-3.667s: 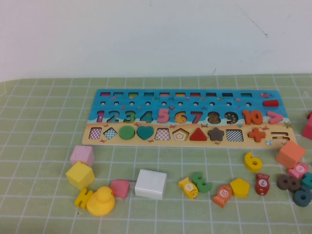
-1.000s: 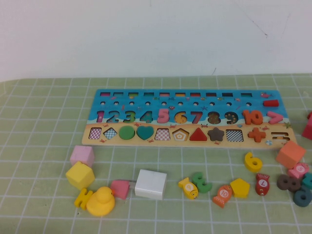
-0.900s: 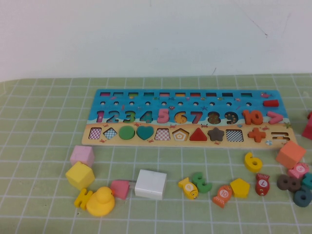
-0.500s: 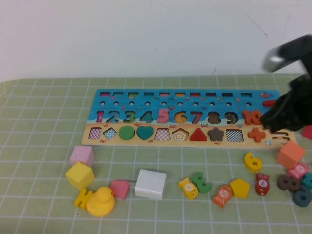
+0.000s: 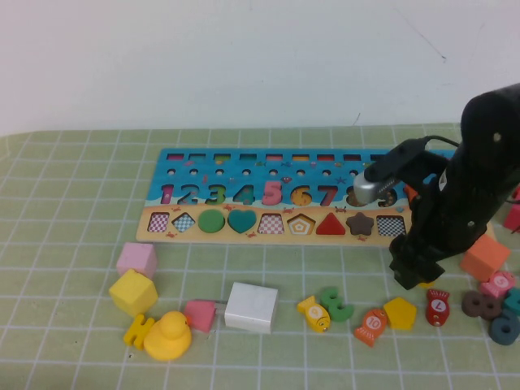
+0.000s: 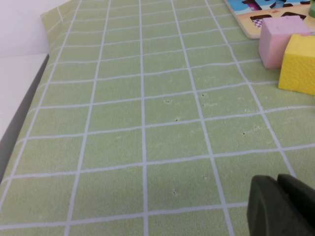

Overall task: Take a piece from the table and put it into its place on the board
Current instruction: Pick up the "number 6", then place the "number 6" into the hole of the number 6

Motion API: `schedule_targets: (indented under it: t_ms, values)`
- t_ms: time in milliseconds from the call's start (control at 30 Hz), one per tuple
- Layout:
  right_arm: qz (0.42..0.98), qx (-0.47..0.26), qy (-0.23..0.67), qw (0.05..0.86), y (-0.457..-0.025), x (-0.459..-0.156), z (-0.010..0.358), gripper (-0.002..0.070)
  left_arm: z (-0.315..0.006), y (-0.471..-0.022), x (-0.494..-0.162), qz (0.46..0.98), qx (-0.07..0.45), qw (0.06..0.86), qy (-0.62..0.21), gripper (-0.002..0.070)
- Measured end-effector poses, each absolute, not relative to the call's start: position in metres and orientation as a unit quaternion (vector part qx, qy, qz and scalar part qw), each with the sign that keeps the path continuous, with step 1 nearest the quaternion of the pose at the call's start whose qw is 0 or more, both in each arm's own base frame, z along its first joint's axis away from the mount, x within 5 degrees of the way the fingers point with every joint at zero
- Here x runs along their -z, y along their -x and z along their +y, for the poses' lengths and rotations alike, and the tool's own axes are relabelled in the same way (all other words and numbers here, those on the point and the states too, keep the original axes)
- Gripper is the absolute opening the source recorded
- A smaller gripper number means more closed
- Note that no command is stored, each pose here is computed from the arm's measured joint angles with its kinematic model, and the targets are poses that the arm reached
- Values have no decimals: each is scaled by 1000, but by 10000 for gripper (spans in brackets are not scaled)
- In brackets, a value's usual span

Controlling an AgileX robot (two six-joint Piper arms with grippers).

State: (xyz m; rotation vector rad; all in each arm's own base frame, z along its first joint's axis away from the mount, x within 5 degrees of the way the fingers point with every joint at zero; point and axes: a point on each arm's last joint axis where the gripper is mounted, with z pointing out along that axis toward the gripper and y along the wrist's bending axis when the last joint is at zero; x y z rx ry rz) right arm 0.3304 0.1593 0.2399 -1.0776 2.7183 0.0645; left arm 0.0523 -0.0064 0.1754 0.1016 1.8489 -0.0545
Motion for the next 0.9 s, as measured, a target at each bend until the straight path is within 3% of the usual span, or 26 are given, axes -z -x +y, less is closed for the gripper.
schedule_targets:
  t_ms: [233,500,733,900]
  values:
    - [929,-3,354,106,-338,-227,159,494,-6,-52,-175,798,24,601,-44,-2]
    - [931,-5,350,101,-339,-223,160,276,-6,-52,-175,798,24,601,-43,-2]
    - [929,-9,350,117,-344,-229,163,273,-6,-52,-175,798,24,601,-43,-2]
    - [926,-51,331,174,-357,-255,176,273,-6,-52,-175,798,24,601,-43,-2]
